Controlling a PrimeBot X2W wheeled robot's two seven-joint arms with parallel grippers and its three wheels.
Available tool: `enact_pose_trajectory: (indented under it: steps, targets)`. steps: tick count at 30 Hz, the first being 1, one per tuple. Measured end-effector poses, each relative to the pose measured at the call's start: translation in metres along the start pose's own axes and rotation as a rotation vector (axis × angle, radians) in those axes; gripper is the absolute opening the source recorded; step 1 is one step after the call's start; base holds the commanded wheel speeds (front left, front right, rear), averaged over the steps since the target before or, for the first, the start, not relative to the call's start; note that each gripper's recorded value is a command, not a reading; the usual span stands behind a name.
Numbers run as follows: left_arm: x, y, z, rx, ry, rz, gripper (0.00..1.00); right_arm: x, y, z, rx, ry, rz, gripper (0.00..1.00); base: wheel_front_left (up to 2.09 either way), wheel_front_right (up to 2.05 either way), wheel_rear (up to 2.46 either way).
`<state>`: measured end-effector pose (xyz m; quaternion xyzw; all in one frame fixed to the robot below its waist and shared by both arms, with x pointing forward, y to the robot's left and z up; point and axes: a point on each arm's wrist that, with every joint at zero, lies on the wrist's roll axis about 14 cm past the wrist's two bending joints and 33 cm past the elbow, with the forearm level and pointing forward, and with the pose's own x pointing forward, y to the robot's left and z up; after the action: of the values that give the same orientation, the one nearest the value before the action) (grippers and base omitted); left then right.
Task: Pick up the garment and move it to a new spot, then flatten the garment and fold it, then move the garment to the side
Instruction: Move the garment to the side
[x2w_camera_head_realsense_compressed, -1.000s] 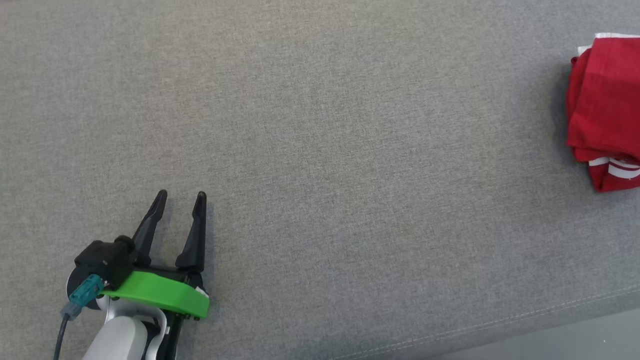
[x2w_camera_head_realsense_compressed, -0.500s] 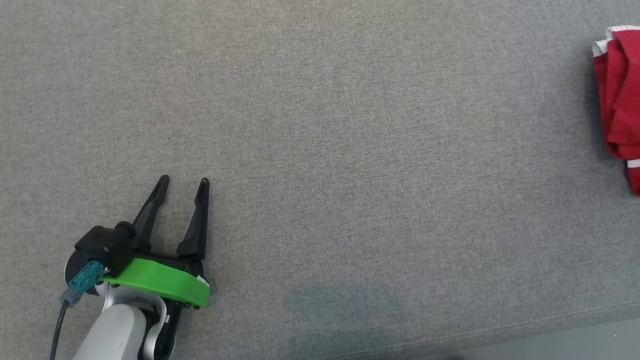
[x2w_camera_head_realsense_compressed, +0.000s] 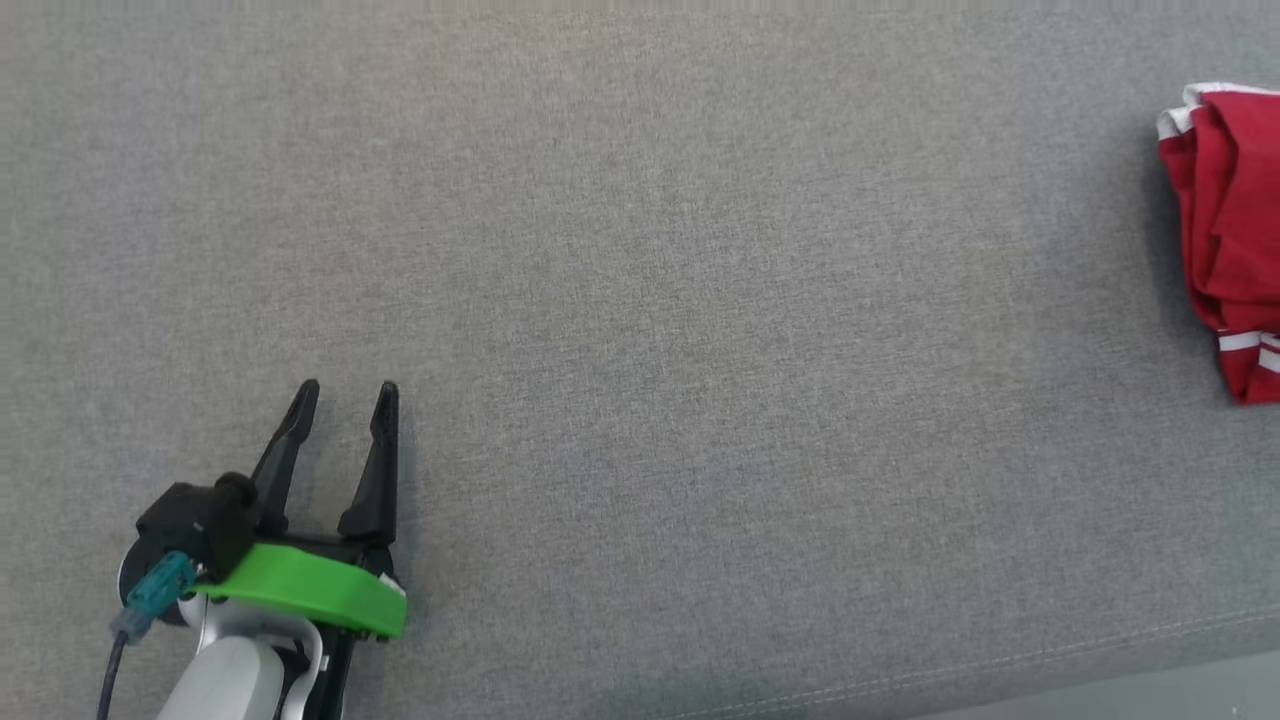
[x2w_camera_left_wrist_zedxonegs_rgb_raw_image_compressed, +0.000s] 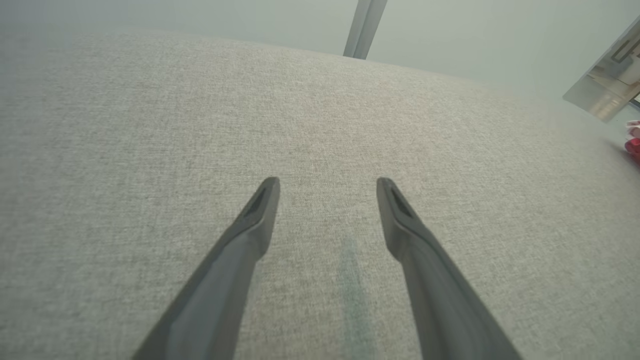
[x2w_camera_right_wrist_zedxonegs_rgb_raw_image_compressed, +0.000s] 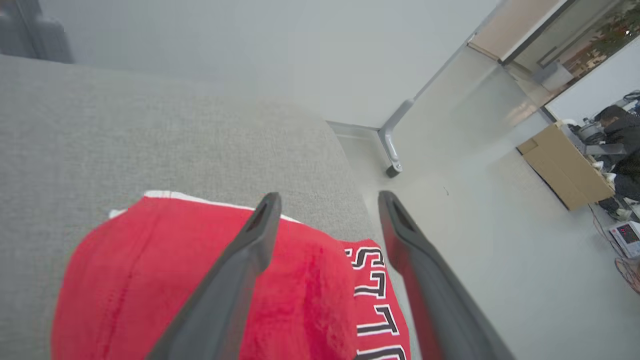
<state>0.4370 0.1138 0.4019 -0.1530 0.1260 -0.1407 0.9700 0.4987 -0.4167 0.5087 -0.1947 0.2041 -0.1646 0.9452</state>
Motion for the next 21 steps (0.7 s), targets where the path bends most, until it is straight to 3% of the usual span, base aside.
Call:
enact_pose_trajectory:
  steps: [5, 10, 21]
  targets:
    - [-0.021, 0.005, 0.008, 0.007, -0.02, 0.042, 1.0, -0.031, 0.023, 0.059, 0.052, -0.287, 0.081, 1.0, 0.0, 0.0, 0.0]
    - [-0.048, 0.011, 0.02, 0.003, -0.062, 0.101, 1.0, -0.075, 0.044, 0.083, 0.13, -0.454, 0.163, 1.0, 0.0, 0.0, 0.0]
    - [-0.107, 0.029, 0.039, 0.01, -0.154, 0.225, 1.0, -0.15, 0.111, 0.032, 0.279, -0.454, 0.326, 1.0, 0.0, 0.0, 0.0]
